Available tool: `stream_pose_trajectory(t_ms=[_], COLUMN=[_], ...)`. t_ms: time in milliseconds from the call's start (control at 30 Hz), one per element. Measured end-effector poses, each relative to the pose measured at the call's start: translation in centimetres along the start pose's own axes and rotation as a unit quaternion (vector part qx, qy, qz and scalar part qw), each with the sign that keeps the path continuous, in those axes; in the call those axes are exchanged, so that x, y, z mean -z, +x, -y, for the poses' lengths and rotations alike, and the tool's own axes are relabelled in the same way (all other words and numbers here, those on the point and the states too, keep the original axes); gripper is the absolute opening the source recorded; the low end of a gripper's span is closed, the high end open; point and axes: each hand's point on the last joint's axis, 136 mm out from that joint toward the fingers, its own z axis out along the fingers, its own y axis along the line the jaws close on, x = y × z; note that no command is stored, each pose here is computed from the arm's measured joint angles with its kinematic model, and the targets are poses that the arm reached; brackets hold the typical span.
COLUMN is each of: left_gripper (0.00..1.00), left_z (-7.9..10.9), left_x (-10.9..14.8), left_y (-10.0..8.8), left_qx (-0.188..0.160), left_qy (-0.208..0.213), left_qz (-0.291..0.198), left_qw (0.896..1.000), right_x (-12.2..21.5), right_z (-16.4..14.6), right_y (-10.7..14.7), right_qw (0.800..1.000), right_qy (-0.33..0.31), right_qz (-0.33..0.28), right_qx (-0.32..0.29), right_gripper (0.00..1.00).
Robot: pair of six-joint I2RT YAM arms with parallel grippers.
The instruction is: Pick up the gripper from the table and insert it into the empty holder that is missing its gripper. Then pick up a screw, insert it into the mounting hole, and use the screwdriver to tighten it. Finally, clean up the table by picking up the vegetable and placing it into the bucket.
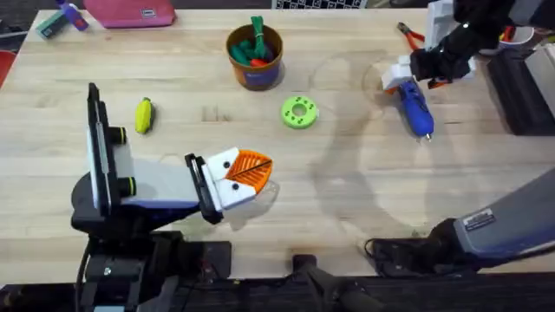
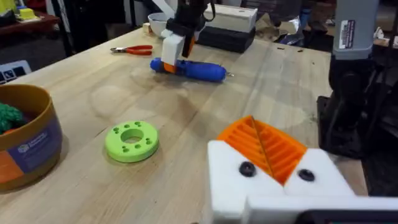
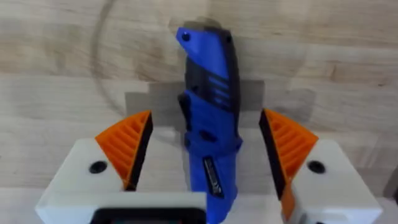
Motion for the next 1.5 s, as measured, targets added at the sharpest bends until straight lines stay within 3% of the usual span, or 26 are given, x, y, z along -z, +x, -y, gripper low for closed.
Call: stream_pose_trajectory(t_ms=[367,600,700,833,867,1333,1500], left_gripper=[0.006,0.006,0.006,0.006,0.006,0.006,0.006], left_z=[0.0,0.0,0.0,0.0,0.0,0.0,0.0], left_x=[0.0,0.0,0.0,0.0,0.0,0.0,0.0], left_y=[0.0,0.0,0.0,0.0,0.0,0.0,0.0], left_qx=[0.0,0.0,0.0,0.0,0.0,0.0,0.0], left_qy=[0.0,0.0,0.0,0.0,0.0,0.0,0.0], left_qz=[0.0,0.0,0.0,0.0,0.0,0.0,0.0], left_qw=[1.0,1.0,1.0,1.0,1.0,1.0,1.0], right_x=[-2.9,-3.1,-3.1,-3.1,-3.1,-2.8,0.6], right_z=[0.3,0.4,0.5,0.6,0.6,0.6,0.9], right_y=[-0.3,-0.2,-0.2,-0.3,-0.2,0.0,-1.0], right_qw=[1.0,1.0,1.0,0.999,0.999,0.999,1.0], right_qy=[0.002,0.002,0.004,0.008,0.006,0.006,0.01], right_qz=[-0.023,-0.026,-0.026,-0.026,-0.027,-0.033,-0.011], right_qx=[0.015,0.016,0.016,0.019,0.016,0.009,-0.015], right_gripper=[0.94,0.756,0.592,0.088,0.03,0.023,0.023])
